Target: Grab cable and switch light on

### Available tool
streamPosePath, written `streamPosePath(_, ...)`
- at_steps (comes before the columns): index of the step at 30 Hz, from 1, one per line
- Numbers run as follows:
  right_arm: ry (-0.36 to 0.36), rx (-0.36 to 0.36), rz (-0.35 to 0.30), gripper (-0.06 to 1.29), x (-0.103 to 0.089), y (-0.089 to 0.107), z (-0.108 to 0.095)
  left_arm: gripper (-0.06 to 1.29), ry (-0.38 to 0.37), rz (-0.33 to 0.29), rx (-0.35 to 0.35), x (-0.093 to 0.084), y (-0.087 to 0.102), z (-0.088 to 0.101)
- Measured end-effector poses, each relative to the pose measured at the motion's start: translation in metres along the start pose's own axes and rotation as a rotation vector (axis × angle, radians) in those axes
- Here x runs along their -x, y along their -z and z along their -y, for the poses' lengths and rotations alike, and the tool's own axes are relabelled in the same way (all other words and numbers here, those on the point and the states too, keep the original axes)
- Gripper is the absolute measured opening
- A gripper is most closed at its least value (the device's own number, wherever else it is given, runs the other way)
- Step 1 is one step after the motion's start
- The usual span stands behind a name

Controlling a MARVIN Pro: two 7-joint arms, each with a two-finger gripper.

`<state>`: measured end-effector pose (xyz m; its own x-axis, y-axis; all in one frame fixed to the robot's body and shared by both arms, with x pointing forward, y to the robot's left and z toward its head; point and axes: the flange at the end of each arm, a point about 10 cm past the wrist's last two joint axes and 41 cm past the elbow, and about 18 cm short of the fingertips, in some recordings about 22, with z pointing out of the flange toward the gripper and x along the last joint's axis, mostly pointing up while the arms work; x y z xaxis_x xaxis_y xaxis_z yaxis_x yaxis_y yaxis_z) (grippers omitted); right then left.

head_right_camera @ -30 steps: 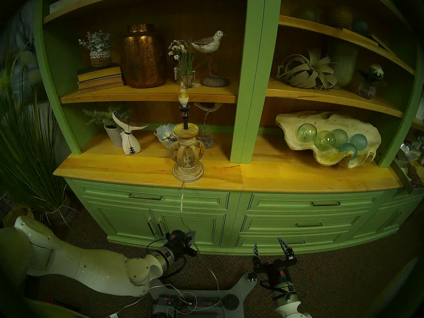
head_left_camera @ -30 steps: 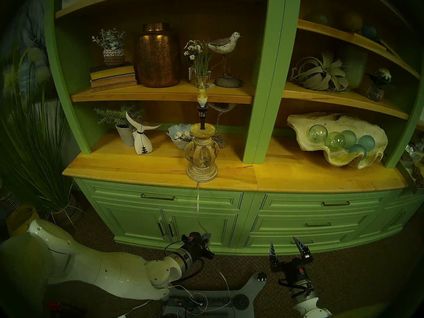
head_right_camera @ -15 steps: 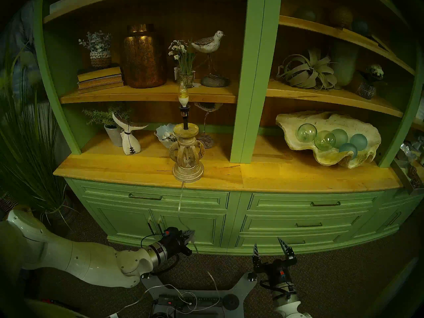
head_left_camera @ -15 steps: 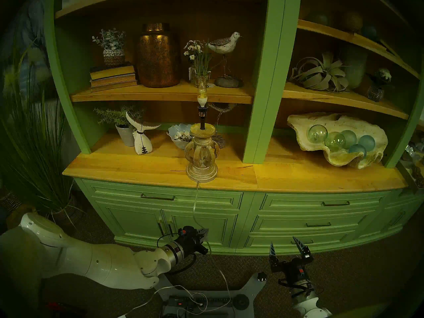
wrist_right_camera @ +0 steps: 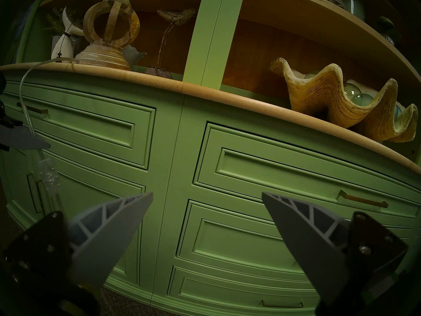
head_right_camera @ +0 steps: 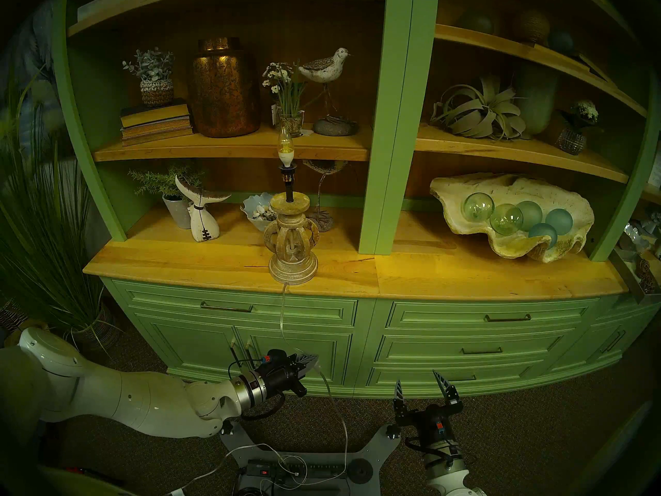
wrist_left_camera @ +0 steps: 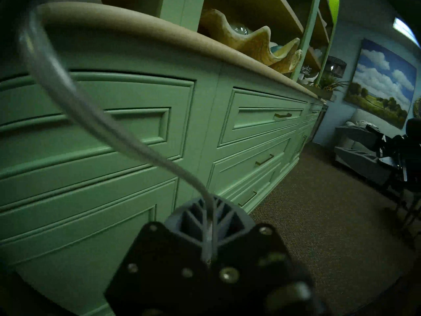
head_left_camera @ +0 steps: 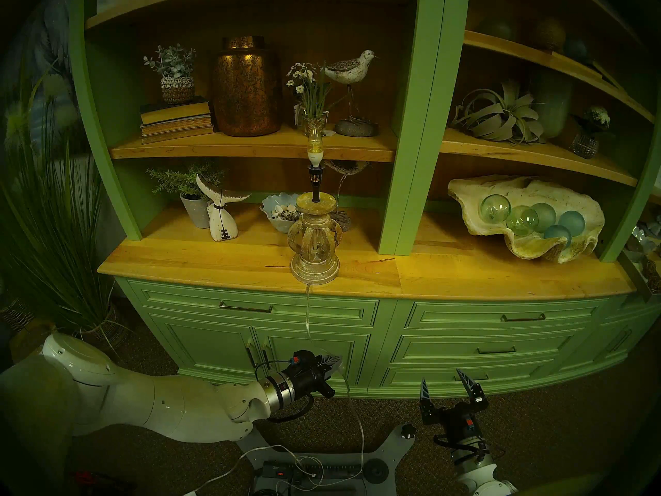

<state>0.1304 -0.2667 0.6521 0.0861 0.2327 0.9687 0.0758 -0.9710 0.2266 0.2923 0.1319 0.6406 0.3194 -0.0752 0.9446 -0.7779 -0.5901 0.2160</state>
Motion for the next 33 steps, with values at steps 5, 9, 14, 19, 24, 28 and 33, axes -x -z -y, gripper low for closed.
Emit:
streamPosePath(5, 0.000, 0.000, 0.000, 1.25, 0.000, 0.000, 0.000, -0.02, -0.010, -0.005, -0.008, -0.001, 0.000, 0.009)
streamPosePath(9, 0.000, 0.000, 0.000, 1.25, 0.000, 0.000, 0.000, -0.02, -0.019, -0.003, -0.040, -0.001, 0.000, 0.024)
streamPosePath(14, 0.000, 0.000, 0.000, 1.25, 0.000, 0.000, 0.000, -0.02, -0.025, -0.002, -0.080, -0.002, 0.004, 0.045)
streamPosePath(19, 0.000, 0.000, -0.001, 1.25, 0.000, 0.000, 0.000, -0.02, -0.014, -0.008, -0.069, -0.005, 0.008, 0.054)
streamPosePath(24, 0.000, 0.000, -0.001, 1.25, 0.000, 0.000, 0.000, -0.02, 0.010, -0.015, -0.033, -0.005, 0.009, 0.050)
streamPosePath(28, 0.000, 0.000, -0.001, 1.25, 0.000, 0.000, 0.000, -0.02, 0.059, -0.039, -0.028, -0.006, 0.006, 0.044)
streamPosePath(33, 0.000, 0.000, -0.001, 1.25, -0.001, 0.000, 0.000, -0.02, 0.089, -0.053, -0.020, -0.006, 0.004, 0.040)
